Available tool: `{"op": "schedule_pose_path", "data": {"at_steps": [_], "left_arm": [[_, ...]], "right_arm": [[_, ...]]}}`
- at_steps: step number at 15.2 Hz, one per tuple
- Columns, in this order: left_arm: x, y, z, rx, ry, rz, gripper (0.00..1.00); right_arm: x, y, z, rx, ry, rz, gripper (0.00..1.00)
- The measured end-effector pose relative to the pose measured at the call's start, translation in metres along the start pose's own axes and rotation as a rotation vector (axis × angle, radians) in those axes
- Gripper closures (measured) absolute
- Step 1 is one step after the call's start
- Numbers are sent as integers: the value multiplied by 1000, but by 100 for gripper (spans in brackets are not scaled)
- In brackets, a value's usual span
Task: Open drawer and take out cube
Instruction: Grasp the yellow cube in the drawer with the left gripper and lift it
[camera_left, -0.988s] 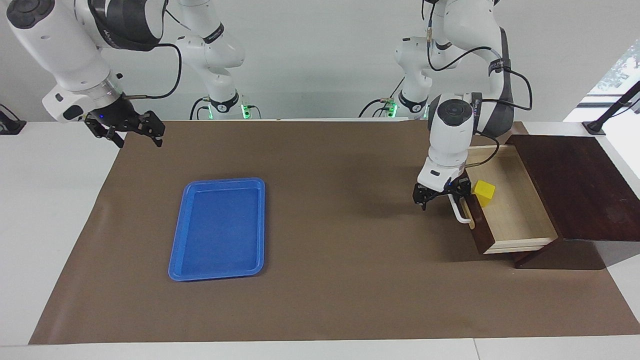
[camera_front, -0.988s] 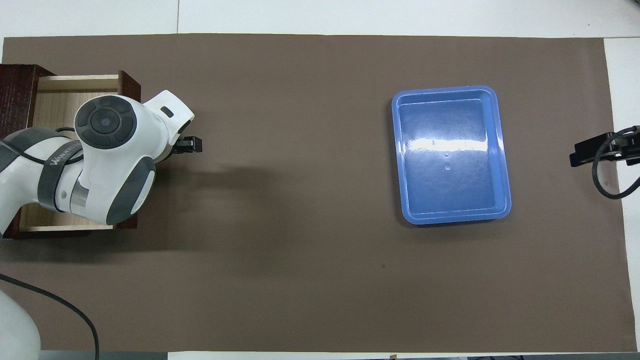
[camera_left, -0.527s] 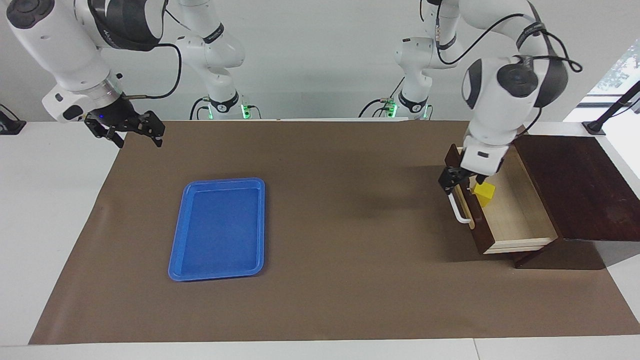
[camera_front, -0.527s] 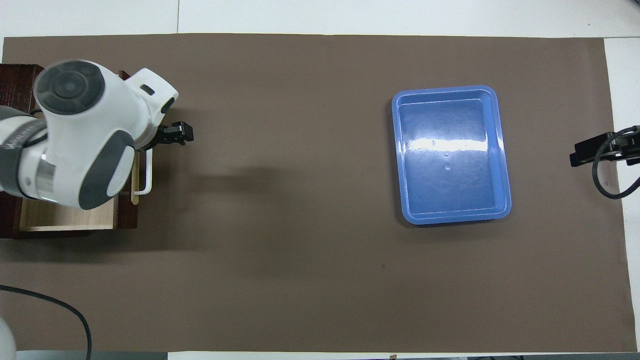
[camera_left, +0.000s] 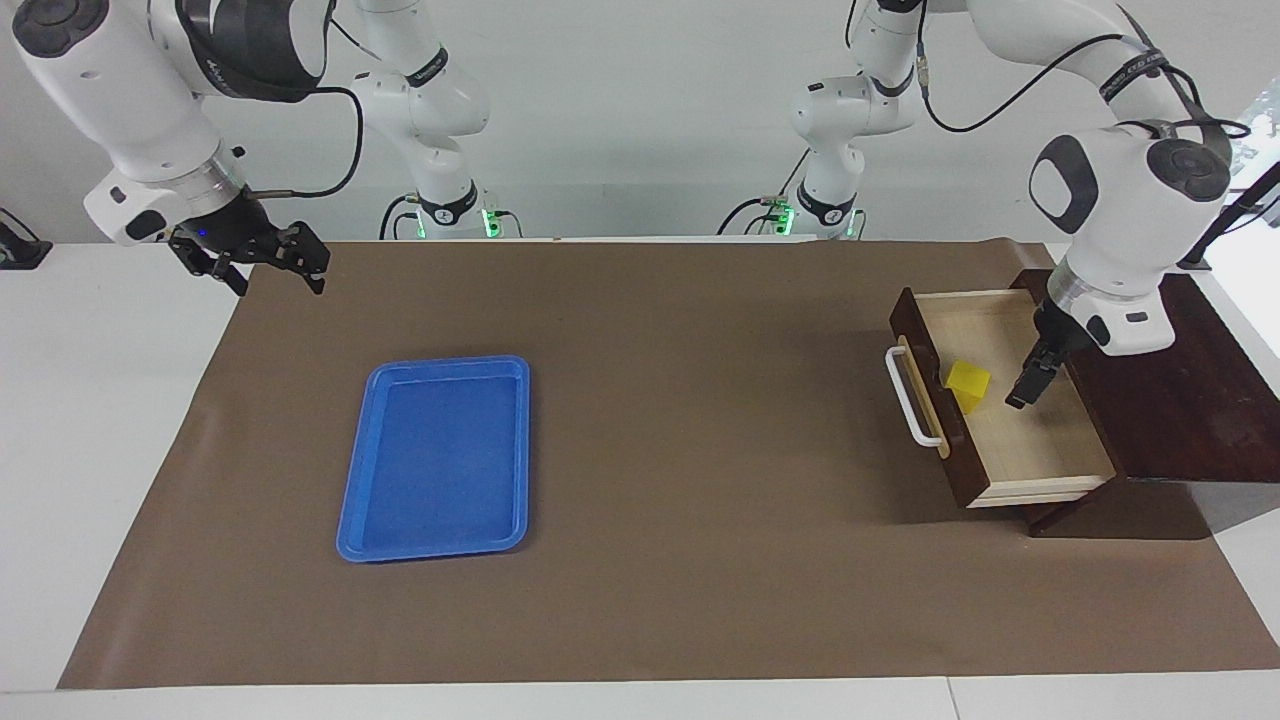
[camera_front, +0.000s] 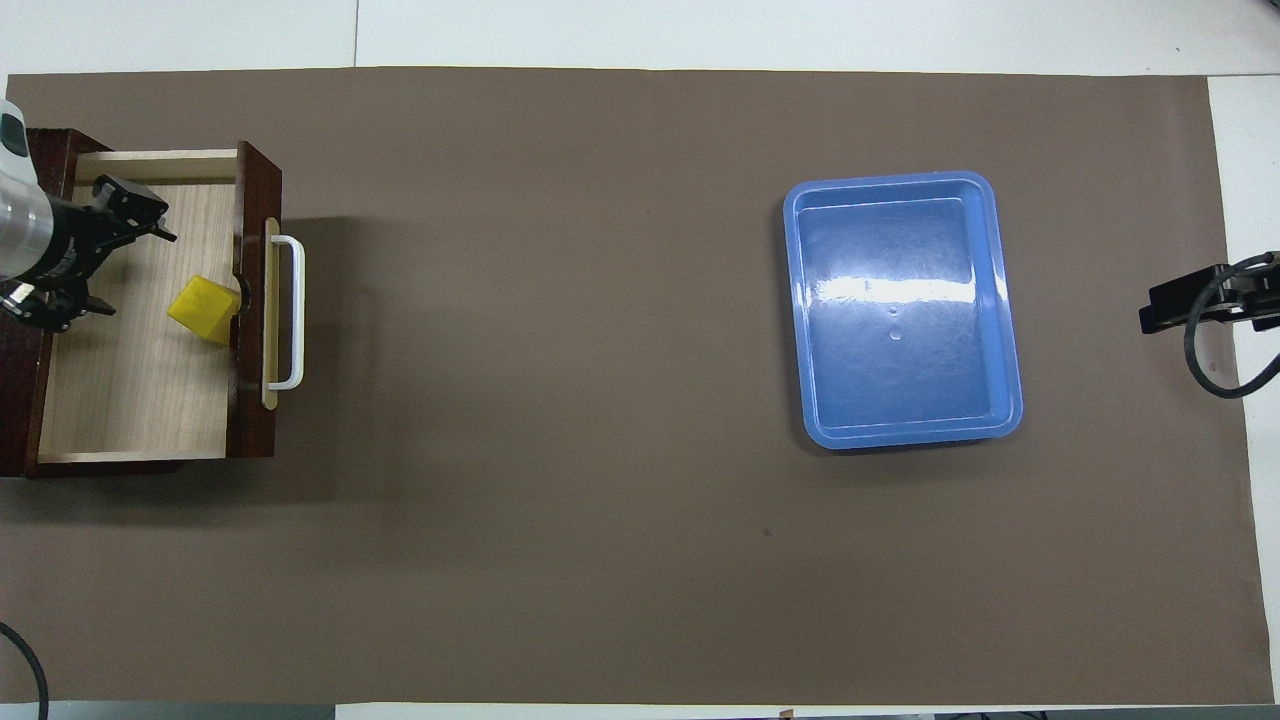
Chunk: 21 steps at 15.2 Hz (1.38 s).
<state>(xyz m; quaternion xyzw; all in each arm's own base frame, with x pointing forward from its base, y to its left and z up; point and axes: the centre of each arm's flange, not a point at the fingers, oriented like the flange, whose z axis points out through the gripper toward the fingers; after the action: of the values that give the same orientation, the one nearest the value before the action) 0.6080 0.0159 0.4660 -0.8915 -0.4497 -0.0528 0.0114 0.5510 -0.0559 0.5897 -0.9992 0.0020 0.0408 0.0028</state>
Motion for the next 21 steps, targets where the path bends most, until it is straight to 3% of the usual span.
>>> {"op": "schedule_pose_path", "data": {"at_steps": [3,8,12,14,17,19,21], "left_arm": [[-16,0,22,-12,1,-151,0],[-36,-4,37,19,-19,-156,4],[-45,-3,34,61,-42,-148,45],[-37,3,5,86,-63,-159,45],[-27,23,-73,77,-133,-195,45],[-46,41,-102,67,-142,-253,45],[-92,71,-109,62,-140,-355,45]], "right_arm": [[0,0,0,0,0,0,0],[0,0,0,0,-2,0,0],[0,0,0,0,-2,0,0],[0,0,0,0,-3,0,0],[-1,-1,4,2,-12,27,0],[-2,-6,10,26,-27,144,0],[-2,-20,21,79,-57,307,0]]}}
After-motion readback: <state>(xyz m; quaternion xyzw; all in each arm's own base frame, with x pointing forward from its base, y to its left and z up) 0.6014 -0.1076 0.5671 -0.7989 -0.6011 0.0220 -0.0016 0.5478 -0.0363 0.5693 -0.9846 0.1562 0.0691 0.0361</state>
